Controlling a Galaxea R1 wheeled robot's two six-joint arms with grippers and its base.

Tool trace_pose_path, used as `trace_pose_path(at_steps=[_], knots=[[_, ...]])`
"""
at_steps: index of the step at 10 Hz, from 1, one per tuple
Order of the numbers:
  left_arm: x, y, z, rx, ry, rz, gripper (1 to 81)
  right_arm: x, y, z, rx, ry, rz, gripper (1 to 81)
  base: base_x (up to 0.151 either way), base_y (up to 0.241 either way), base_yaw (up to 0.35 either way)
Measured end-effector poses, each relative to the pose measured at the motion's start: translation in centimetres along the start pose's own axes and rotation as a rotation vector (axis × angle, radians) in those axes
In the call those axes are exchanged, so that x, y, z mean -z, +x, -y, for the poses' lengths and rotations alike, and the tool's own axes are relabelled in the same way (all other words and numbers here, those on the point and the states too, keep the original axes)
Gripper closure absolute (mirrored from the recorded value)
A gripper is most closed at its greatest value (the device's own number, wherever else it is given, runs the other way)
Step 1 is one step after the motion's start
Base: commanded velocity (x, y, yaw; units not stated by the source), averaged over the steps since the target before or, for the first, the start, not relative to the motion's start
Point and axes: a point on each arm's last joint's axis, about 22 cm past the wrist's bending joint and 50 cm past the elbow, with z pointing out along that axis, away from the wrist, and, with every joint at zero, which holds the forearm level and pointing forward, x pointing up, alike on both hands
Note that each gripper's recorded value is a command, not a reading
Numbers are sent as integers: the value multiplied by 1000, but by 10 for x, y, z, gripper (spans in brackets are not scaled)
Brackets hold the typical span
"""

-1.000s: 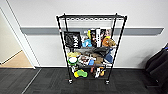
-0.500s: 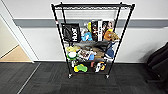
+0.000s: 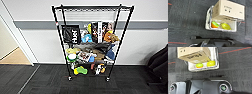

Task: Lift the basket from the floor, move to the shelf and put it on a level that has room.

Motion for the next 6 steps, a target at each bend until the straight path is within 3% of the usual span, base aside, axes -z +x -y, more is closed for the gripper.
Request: trace_pose_path(at_steps=[3, 6], knots=[[-13, 4, -4, -9, -5, 25, 10, -8, 12, -15, 3, -13, -12, 10, 0, 0, 0], [-37, -13, 7, 8, 4, 72, 10, -31, 1, -17, -12, -9, 28, 10, 0, 0, 0]])
